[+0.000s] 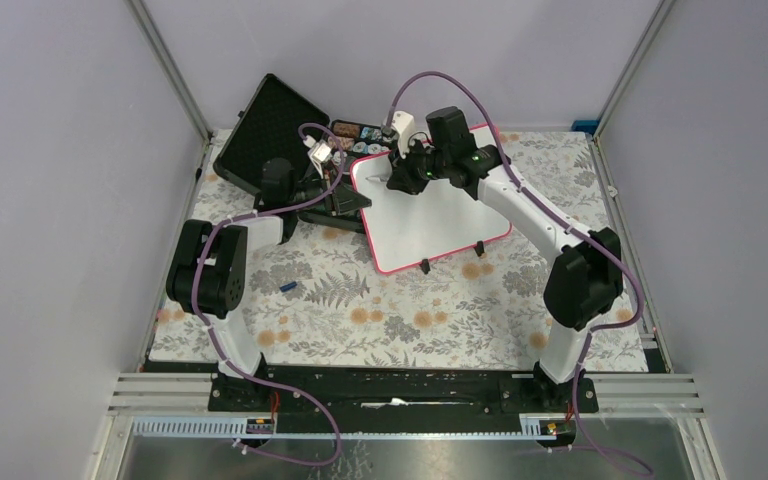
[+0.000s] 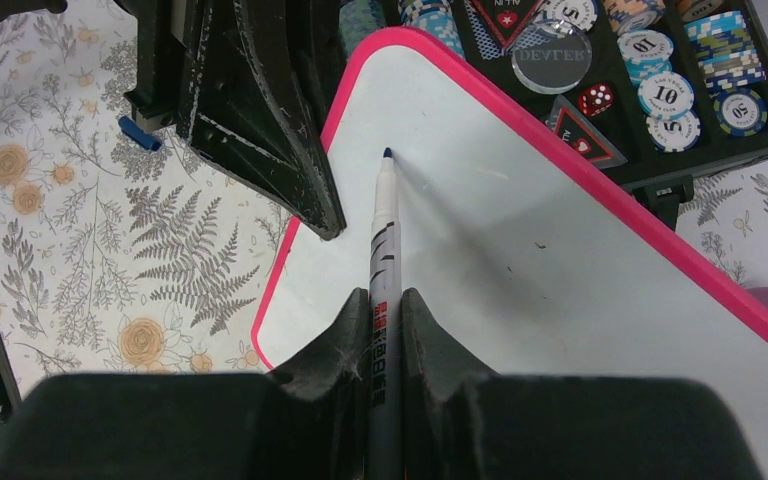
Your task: Write a sentence on the whiteboard
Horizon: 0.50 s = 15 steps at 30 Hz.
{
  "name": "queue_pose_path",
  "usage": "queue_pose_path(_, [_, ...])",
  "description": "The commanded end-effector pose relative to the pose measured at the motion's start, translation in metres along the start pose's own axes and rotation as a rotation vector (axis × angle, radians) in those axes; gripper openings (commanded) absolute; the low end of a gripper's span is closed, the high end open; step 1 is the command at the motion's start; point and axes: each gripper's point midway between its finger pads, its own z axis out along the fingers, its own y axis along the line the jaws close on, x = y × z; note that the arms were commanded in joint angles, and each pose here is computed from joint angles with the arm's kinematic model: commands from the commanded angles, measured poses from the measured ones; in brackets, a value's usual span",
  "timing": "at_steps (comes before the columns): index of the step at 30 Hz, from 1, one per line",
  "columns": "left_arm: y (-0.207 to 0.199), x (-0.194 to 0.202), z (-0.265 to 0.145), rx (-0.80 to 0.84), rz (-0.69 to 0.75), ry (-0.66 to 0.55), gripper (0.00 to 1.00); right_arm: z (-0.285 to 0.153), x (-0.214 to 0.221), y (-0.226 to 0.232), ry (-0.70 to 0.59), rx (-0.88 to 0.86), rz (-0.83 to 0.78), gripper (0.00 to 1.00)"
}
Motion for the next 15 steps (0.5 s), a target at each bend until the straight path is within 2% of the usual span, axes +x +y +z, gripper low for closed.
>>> queue_pose_path(1, [-0.008, 0.001, 0.006, 0.043, 0.099, 0.024, 0.0, 0.002, -0.015, -0.005, -0.025, 0.027, -0.041, 0.0])
queue_pose_path(15, [-0.007, 0.001, 0.006, 0.042, 0.1, 0.029, 0.0, -0.022, -0.016, -0.039, -0.031, 0.107, -0.021, 0.0])
